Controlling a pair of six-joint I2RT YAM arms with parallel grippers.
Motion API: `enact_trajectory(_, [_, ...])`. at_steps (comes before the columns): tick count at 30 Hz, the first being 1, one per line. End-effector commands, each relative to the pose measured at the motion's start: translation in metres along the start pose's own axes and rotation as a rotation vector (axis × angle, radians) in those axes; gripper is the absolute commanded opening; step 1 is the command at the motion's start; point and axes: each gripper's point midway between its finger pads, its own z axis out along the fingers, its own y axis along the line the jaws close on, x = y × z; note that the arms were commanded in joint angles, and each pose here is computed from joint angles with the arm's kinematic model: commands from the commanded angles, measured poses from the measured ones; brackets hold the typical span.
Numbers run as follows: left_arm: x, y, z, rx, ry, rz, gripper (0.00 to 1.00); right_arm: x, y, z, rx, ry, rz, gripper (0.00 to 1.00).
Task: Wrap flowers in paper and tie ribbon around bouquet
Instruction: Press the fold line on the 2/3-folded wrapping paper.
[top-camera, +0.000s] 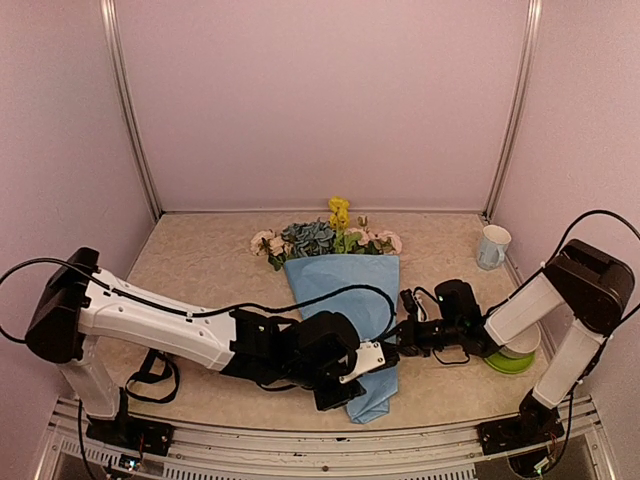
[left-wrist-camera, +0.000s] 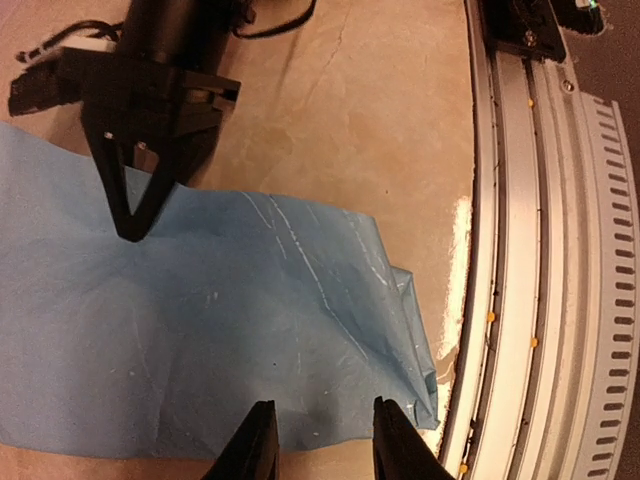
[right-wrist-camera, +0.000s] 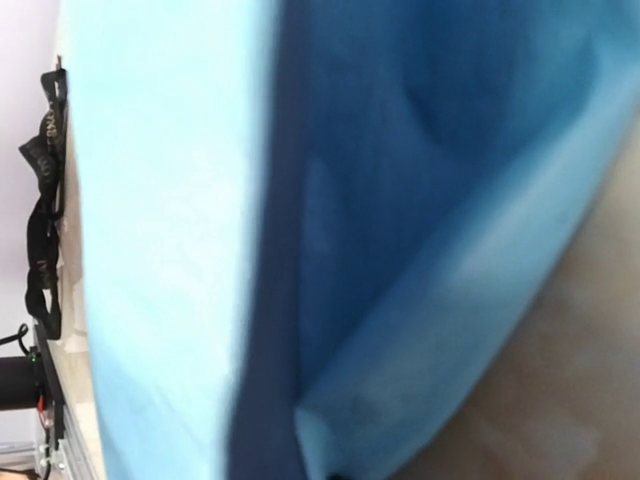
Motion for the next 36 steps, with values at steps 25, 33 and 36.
enact_trajectory(25, [0.013, -0.038, -0.002, -0.079, 0.038, -0.006, 0.62, 0.017, 0.002, 0.002, 0.052, 0.035, -0.045, 0.00])
enact_trajectory(33, [0.042, 0.099, -0.048, -0.411, 0.058, -0.475, 0.67, 0.016, 0.000, 0.006, 0.077, 0.061, -0.056, 0.00])
enact_trajectory(36, [0.076, 0.148, -0.076, -0.512, 0.058, -0.676, 0.69, 0.016, -0.002, 0.007, 0.085, 0.065, -0.050, 0.00])
